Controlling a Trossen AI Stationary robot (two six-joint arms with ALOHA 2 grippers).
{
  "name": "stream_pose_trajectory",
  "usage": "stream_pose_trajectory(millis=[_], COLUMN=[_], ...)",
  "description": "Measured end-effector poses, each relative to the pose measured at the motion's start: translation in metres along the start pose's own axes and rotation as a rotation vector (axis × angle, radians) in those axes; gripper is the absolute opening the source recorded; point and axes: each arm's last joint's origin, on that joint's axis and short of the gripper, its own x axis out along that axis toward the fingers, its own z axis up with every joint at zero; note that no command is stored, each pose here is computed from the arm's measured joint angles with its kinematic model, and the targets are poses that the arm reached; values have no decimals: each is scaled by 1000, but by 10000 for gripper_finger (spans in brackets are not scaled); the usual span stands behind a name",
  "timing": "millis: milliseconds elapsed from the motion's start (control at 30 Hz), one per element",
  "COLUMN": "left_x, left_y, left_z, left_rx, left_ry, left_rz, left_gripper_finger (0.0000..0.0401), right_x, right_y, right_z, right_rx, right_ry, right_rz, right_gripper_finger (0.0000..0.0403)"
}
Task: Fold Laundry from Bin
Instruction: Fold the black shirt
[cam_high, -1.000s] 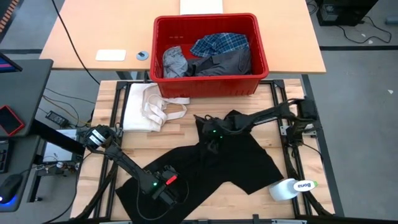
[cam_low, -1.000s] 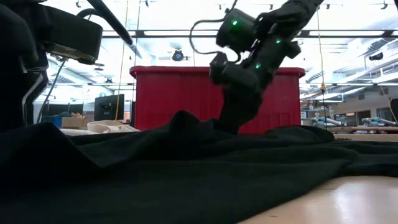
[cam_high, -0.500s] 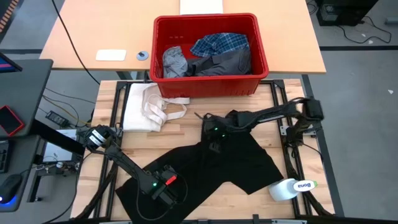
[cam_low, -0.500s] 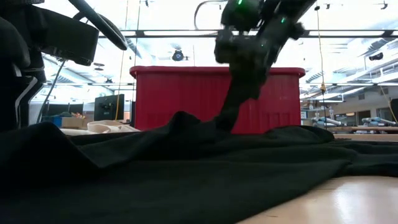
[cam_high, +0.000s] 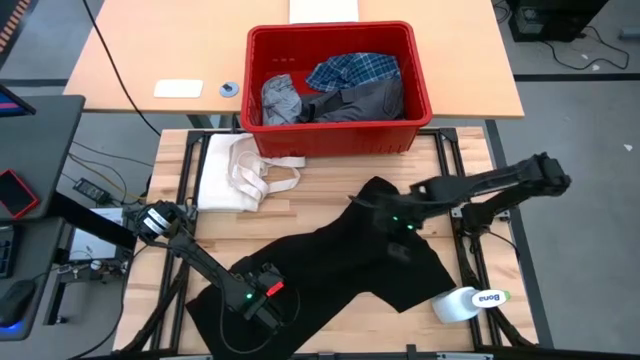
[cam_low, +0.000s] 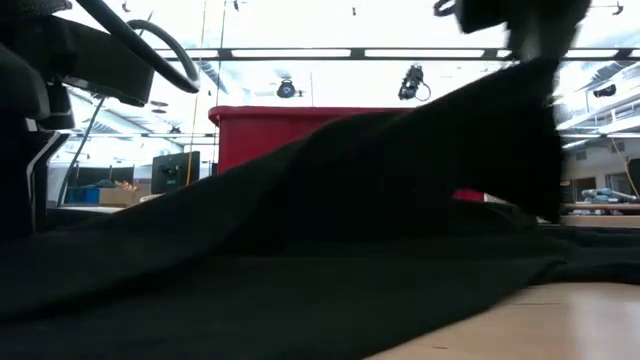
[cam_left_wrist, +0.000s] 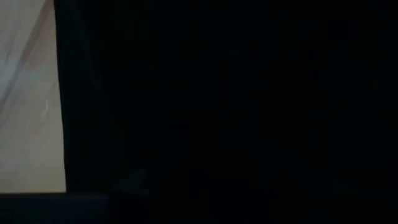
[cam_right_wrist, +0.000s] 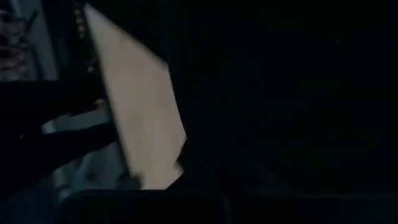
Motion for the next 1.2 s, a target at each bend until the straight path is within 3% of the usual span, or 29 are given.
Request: stream_pose_trajectory(millis=[233,433,700,833,1033,1200], left_x=[0,-1,-1,-1,-3,-13], left_y=[0,-1,-1,-1,0,6], left_z=[0,0,-1,-1,-1,0], left_rx=[-2,-4,-4,-2,-1,-2], left_ry=[24,40,50,63,75,79], left_rz=[-10,-21,-25,-23,-26,-39], left_gripper_finger=[189,189,189,189,189,189], right_x=[-9,4,42,61,90,92], right_y=[31,44,68,70,66,64], right_z=[-38,-62,-70,-69,-65,-65], right_rx=[79,148,134,81,-10,35], right_ry=[137,319,548,577,606,699], right_rz=[135,98,176,160,112,140], right_gripper_finger=[10,10,10,12,55,103])
